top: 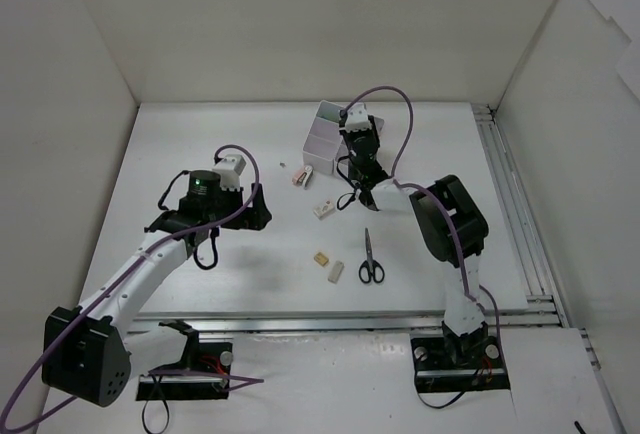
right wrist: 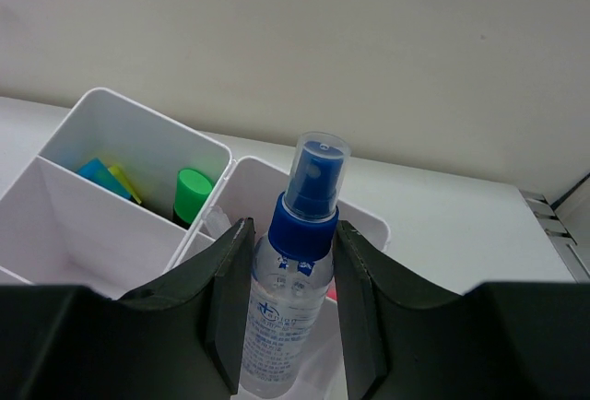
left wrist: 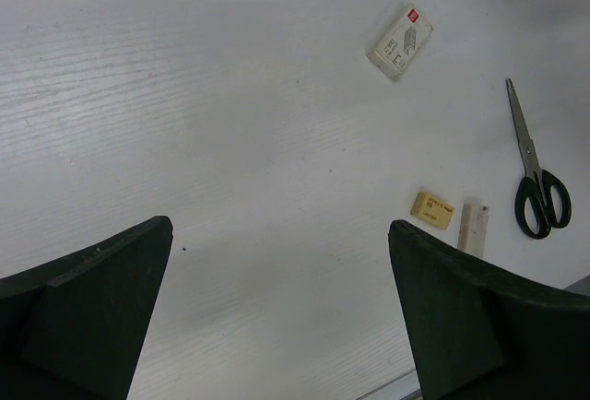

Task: Sort the stationery into containers
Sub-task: Place the stationery in the storage box.

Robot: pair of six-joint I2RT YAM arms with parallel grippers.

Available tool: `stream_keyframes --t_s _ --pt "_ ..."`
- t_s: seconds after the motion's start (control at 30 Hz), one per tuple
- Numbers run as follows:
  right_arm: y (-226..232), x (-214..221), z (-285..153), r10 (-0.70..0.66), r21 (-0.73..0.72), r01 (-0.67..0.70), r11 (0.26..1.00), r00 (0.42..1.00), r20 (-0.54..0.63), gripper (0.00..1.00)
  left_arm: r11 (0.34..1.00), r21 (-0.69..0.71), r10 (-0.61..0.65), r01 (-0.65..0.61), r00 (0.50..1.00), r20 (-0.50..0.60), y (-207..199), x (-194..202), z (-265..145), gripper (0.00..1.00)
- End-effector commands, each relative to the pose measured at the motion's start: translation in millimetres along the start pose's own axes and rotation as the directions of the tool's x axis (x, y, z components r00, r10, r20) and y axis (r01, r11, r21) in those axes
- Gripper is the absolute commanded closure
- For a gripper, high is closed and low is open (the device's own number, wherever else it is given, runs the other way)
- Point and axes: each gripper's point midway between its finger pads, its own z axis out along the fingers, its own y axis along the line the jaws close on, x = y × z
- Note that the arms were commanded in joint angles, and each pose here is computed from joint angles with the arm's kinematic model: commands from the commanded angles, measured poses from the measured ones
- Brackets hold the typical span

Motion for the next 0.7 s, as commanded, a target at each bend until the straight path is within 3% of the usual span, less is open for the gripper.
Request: stream_keyframes --t_s 0.0,0.07,0.2,0.23,0.27,0.33,0.37,0.67 --pt "-21 -50 -2 0.115 0.088 -0.129 0.988 0.982 0.152 0.91 1.0 0.022 0.012 -0.014 0.996 0.089 -9 -29 -12 0.01" --pt "-25 -54 -3 0.121 0.092 -0.138 0.986 0.979 0.165 0.83 1.0 0.023 0.011 -0.014 0.996 0.093 -9 -29 -13 0.01" --pt "-23 -61 -8 0.114 0.078 -0.13 0.988 0.977 0.181 0.81 1.0 0.029 0.009 -0.012 0.995 0.096 -10 -29 -15 0.01" --pt "-23 -64 -9 0.114 0.079 -0.13 0.988 0.976 0.184 0.77 0.999 0.03 0.01 -0.013 0.995 0.095 -10 -28 -14 0.01" --pt "-23 -65 -11 0.112 0.08 -0.128 0.988 0.976 0.185 0.66 1.0 0.028 0.009 -0.012 0.995 0.095 -10 -28 -14 0.0" --pt "-23 -71 -15 0.114 0.076 -0.13 0.989 0.975 0.193 0.58 1.0 0.028 0.01 -0.013 0.996 0.094 -10 -28 -15 0.01" --pt "-23 -75 -18 0.117 0.071 -0.133 0.989 0.973 0.198 0.48 0.999 0.031 0.01 -0.013 0.996 0.093 -11 -29 -15 0.01" --pt "-32 -123 -63 0.126 0.074 -0.147 0.986 0.963 0.238 0.26 0.998 0.06 0.014 -0.021 0.994 0.111 -17 -30 -23 0.01"
